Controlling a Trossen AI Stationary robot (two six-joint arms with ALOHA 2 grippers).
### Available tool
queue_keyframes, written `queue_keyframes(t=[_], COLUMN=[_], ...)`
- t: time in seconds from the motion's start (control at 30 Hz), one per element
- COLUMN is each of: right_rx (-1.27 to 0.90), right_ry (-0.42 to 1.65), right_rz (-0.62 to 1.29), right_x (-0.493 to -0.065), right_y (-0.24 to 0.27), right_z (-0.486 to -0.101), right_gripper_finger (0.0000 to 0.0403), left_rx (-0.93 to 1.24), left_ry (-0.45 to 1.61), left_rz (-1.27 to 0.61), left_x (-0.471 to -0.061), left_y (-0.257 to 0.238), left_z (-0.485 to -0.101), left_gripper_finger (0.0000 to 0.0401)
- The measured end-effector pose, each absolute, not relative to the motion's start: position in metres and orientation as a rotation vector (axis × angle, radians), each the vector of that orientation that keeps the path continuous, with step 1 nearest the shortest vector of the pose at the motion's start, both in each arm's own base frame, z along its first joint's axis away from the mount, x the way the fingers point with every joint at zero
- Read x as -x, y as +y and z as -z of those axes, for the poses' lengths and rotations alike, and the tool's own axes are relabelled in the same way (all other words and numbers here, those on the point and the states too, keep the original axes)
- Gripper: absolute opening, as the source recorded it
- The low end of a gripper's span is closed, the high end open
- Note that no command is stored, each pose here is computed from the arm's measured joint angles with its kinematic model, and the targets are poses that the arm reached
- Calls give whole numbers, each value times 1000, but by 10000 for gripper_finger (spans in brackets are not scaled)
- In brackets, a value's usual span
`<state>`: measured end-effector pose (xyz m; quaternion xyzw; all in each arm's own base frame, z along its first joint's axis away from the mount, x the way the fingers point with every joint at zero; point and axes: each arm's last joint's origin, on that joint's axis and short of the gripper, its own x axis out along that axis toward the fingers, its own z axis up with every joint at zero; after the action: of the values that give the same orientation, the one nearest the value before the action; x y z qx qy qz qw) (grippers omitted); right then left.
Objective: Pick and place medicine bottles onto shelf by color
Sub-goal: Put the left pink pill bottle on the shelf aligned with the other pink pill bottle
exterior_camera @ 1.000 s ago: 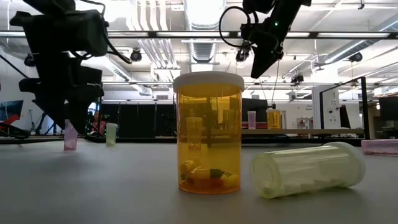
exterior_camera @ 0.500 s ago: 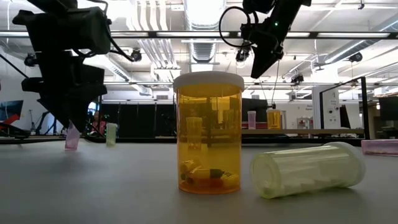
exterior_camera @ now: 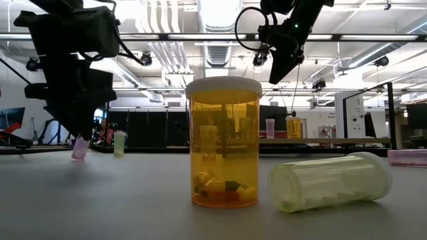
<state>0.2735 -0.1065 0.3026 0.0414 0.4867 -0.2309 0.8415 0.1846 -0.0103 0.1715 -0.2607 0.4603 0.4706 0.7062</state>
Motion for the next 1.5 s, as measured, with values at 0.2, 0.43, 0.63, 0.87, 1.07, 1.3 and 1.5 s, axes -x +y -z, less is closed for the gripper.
queue_keyframes(t=[0.2, 0.43, 0.63, 0.87, 1.07, 1.3, 1.5], right_rx=[-88, -88, -75, -43, -36, -54, -58], right_ry=[1029, 1029, 1034, 1038, 1033, 1044, 1076], right_rz=[488, 487, 478, 437, 401, 386, 374], right_x=[-273, -273, -274, -277, -281, -283, -282], right_y=[-107, -106, -106, -96, -82, -70, -63], right_z=[-303, -303, -303, -303, -302, -296, -279], right_gripper_finger=[148, 148, 148, 148, 148, 148, 148], left_rx=[569, 592, 534, 411, 252, 211, 223], left_ry=[1011, 933, 700, 513, 565, 668, 707], left_rz=[-1044, -967, -686, -425, -367, -278, -292], left_x=[-186, -200, -240, -298, -349, -380, -387], left_y=[-10, -12, -17, -26, -33, -30, -22], left_z=[-174, -184, -198, -205, -203, -202, -188], left_gripper_finger=[110, 103, 103, 102, 102, 102, 102])
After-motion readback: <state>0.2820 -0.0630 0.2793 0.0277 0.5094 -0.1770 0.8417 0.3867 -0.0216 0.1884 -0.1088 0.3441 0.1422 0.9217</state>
